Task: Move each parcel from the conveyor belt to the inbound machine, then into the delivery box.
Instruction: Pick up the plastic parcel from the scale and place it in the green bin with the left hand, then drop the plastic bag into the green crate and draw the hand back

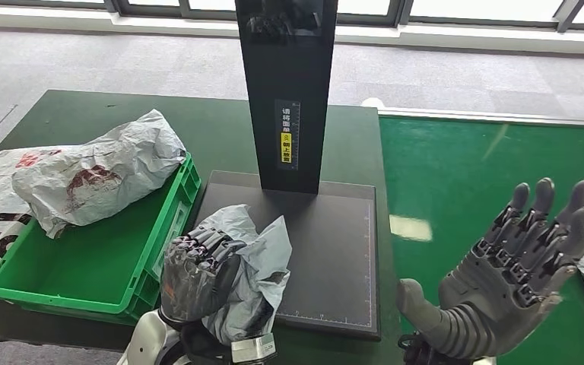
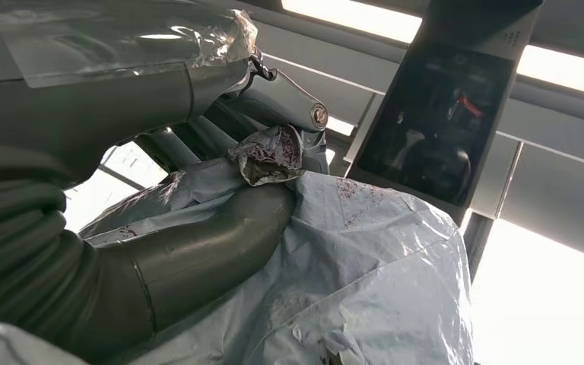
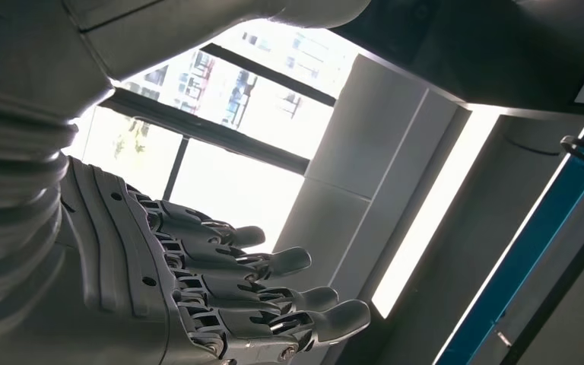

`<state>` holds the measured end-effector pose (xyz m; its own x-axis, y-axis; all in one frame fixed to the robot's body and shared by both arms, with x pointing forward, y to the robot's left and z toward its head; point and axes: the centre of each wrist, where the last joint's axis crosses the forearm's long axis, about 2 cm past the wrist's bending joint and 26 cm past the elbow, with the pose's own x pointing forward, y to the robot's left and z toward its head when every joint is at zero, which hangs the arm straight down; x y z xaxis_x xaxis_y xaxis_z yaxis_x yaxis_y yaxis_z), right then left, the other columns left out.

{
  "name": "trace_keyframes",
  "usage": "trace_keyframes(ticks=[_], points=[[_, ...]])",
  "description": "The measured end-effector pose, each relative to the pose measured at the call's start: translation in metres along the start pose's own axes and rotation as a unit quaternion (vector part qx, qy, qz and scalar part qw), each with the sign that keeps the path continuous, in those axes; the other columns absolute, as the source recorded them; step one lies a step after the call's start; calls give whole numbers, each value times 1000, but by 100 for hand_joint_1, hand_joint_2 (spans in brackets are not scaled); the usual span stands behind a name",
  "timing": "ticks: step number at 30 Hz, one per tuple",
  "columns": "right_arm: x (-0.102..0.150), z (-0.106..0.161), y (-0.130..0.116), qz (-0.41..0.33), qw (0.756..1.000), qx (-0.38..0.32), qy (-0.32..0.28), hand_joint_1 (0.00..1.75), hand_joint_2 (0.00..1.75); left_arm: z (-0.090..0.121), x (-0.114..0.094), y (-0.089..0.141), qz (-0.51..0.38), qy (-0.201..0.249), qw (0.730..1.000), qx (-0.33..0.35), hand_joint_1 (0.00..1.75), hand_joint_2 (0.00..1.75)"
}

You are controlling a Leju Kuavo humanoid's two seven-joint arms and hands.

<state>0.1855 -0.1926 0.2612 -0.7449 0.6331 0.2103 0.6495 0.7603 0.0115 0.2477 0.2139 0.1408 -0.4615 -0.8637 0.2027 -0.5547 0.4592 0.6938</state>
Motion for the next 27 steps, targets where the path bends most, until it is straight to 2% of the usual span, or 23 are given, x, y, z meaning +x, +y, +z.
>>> trace_keyframes(ticks=[8,15,27], points=[[0,0,0,0,1000,0,0,0,175,-2,-2,-1,8,10,1000,4,175,175],[0,-1,-1,2,1000,0,-3,0,175,-17,-23,-3,17,36,999,24,175,175],[1,-3,-2,3,1000,-5,-7,0,175,-36,-47,-4,32,42,997,53,175,175]])
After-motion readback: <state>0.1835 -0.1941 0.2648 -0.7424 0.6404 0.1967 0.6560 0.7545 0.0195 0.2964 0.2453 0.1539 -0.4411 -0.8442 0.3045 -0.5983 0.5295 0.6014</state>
